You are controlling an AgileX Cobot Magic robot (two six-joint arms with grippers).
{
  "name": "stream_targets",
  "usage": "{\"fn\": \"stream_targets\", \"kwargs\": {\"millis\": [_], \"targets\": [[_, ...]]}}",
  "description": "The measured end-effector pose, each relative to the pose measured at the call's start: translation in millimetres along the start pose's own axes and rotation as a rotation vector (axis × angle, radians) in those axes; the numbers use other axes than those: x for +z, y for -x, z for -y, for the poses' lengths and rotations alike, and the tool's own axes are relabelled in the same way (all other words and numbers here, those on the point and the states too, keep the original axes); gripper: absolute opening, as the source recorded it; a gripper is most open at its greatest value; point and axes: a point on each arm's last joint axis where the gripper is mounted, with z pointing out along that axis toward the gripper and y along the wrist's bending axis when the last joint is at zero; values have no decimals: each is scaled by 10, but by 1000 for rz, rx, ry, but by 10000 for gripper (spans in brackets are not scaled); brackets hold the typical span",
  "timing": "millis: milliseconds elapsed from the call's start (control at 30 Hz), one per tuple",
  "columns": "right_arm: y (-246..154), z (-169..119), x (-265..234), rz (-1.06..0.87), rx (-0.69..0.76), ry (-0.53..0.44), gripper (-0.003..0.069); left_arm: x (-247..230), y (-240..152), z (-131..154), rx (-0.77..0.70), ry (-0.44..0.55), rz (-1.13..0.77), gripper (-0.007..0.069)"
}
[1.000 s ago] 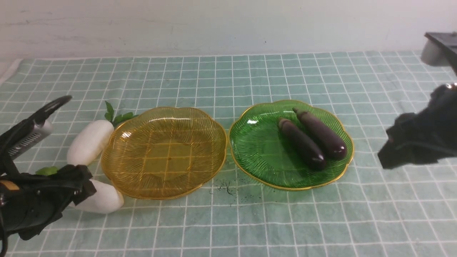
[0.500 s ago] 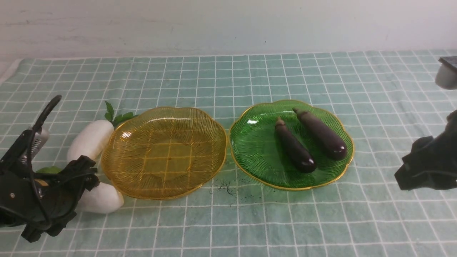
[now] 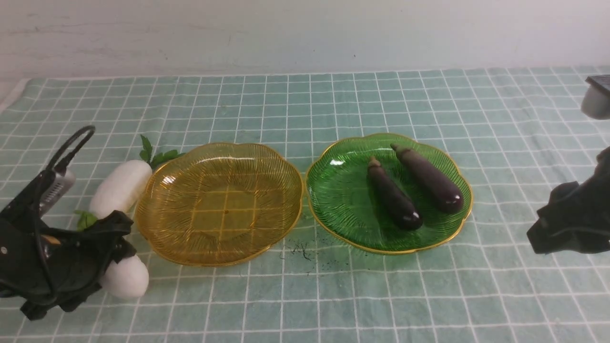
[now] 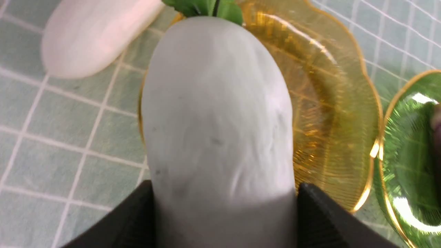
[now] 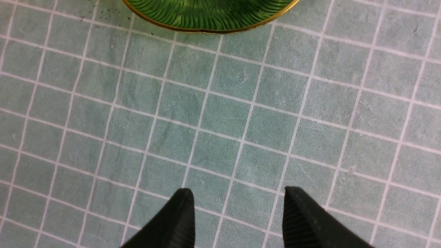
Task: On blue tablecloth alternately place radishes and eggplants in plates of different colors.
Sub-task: 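Pick up the white radish and place it in the left plate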
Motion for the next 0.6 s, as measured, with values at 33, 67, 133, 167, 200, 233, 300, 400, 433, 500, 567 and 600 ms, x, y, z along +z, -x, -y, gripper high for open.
{"fn": "stream_targets", "kwargs": {"millis": [33,67,133,167,200,233,300,400,433,500,567,600], "targets": [[0,0,0,0,0,0,327,3,49,58,29,-8,-16,444],[0,0,0,0,0,0,327,12,98,122,51,-18,-23,444],[0,-2,0,0,1,2,327,112,155,245,108,-33,-70,444],[0,-2,0,0,1,3,327,204,175,312,136,-39,-96,444],[0,-3,0,0,1,3,327,316,181,361,156,-41,-125,444],[0,-3,0,0,2,4,327,401,196,422,182,-48,-141,444],[0,-4,0,0,2,5,327,636,176,531,237,-56,-190,444],[0,-4,0,0,2,5,327,949,130,673,313,-67,-249,444],[0,-4,0,0,2,5,327,1043,120,721,336,-72,-263,444],[0,-4,0,0,2,5,327,1214,82,794,372,-77,-292,444],[0,-4,0,0,2,5,327,1387,34,832,391,-75,-327,452],[0,-4,0,0,2,5,327,1429,35,852,398,-77,-334,458]]}}
